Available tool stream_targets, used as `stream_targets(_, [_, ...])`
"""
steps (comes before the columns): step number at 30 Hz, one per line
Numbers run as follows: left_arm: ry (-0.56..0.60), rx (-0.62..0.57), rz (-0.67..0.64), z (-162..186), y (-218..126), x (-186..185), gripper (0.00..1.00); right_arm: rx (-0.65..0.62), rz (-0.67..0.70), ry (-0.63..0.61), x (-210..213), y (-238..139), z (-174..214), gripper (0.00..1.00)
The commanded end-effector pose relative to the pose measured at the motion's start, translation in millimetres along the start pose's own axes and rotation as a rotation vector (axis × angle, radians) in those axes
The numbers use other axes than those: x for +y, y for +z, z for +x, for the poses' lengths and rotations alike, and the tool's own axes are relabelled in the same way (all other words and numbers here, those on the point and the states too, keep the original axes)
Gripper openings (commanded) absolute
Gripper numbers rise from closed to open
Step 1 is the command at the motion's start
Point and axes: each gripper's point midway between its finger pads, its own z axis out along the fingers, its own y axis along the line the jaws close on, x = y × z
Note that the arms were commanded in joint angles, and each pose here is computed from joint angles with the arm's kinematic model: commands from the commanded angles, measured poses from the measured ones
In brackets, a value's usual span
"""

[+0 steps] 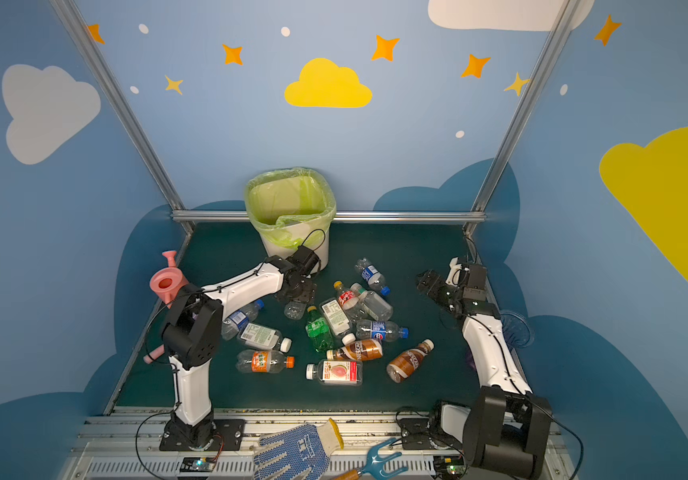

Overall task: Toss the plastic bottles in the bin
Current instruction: 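Lower the left gripper and grasp the white-capped clear bottle near the bin, then lift the white-capped bottle with the left gripper and release it over the bin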

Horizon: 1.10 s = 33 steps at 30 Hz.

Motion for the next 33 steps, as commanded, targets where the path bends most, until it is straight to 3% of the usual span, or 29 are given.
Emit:
stream_targets(1, [0.016,0.023,-0.015,1,4,1,0.84,-0.001,0.008,-0.001,-3,-3,2,0.97])
stream_targets(8, [0.019,0.052,0.018,2,18,-7,0.78,0.000,0.012,0.000,-6,-4,3,0.97])
stream_targets(14, [0.024,0.071,0.029,4,21,-9,0.58,-0.002,0.013,0.003,-8,-5,3,0.97])
stream_targets(21, [0.039,0.055,0.028,5,9,-6,0.45,-0.005,0.012,0.010,-10,-6,3,0.97])
stream_targets(26, [0.113,-0.072,0.096,-8,-42,-26,0.45,-0.015,0.009,0.008,-9,-8,0,0.97])
stream_targets(31, [0.221,-0.297,0.176,-34,-139,-48,0.46,-0.025,-0.005,0.007,-5,-10,-6,0.97])
stream_targets(33, [0.241,-0.429,0.214,-52,-193,-49,0.46,-0.030,-0.013,0.005,-2,-11,-9,0.97])
